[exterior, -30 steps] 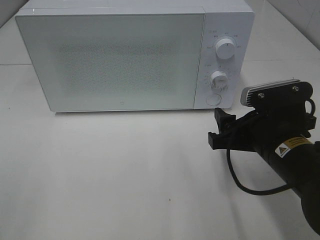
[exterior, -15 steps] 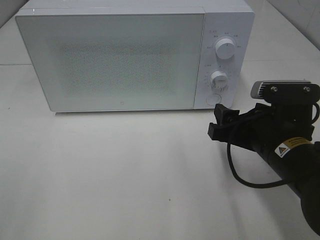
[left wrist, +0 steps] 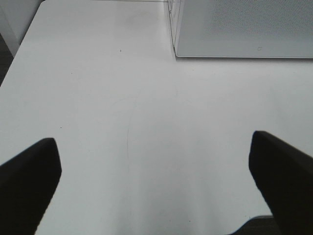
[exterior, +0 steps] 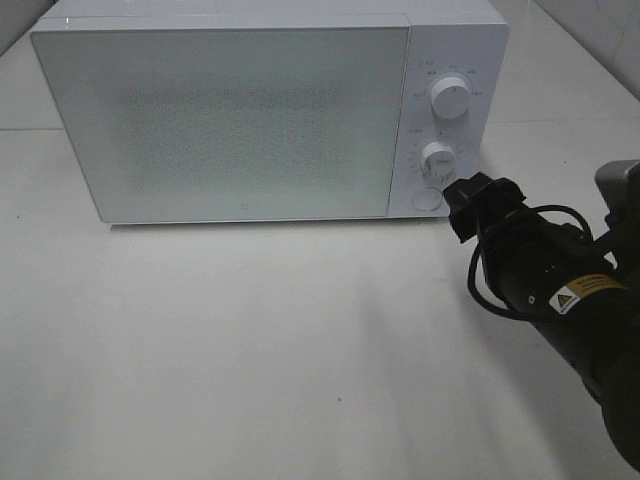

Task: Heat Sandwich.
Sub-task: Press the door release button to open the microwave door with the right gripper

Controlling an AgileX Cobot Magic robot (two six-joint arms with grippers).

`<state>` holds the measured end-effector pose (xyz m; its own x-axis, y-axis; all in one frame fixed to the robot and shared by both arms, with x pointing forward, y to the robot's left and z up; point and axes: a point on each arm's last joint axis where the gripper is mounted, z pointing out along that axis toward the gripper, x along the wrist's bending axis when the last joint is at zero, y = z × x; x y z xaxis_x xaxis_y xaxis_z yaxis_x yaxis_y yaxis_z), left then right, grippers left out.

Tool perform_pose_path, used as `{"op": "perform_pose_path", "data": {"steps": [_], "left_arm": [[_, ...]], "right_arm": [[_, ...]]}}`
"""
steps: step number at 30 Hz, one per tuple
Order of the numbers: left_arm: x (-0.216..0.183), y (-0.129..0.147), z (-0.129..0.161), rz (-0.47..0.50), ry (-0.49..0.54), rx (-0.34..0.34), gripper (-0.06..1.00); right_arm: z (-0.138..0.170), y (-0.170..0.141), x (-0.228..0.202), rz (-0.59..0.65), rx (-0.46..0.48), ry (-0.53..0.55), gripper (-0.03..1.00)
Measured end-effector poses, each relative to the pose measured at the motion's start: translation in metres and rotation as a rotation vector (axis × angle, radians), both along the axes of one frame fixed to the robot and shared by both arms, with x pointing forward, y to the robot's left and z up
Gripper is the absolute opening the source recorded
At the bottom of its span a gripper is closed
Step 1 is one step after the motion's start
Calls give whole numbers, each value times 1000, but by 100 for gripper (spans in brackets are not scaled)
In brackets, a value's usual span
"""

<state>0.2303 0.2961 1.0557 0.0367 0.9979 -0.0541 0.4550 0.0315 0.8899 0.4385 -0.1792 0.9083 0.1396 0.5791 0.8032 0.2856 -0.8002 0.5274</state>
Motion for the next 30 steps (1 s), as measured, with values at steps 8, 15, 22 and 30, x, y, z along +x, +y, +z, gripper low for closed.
{"op": "perform_pose_path", "data": {"steps": [8, 15, 22, 30], "left_arm": [[0, 0, 0, 0, 0, 0, 99], [0, 0, 0, 0, 0, 0, 99], [0, 0, 0, 0, 0, 0, 99], [0, 0, 0, 0, 0, 0, 99]], "right_arm": [[0, -1, 0, -132, 425, 69, 66], [0, -1, 0, -175, 572, 93, 47], [0, -1, 0, -179, 588, 94, 6], [-1, -1, 0, -182, 595, 100, 1]]}}
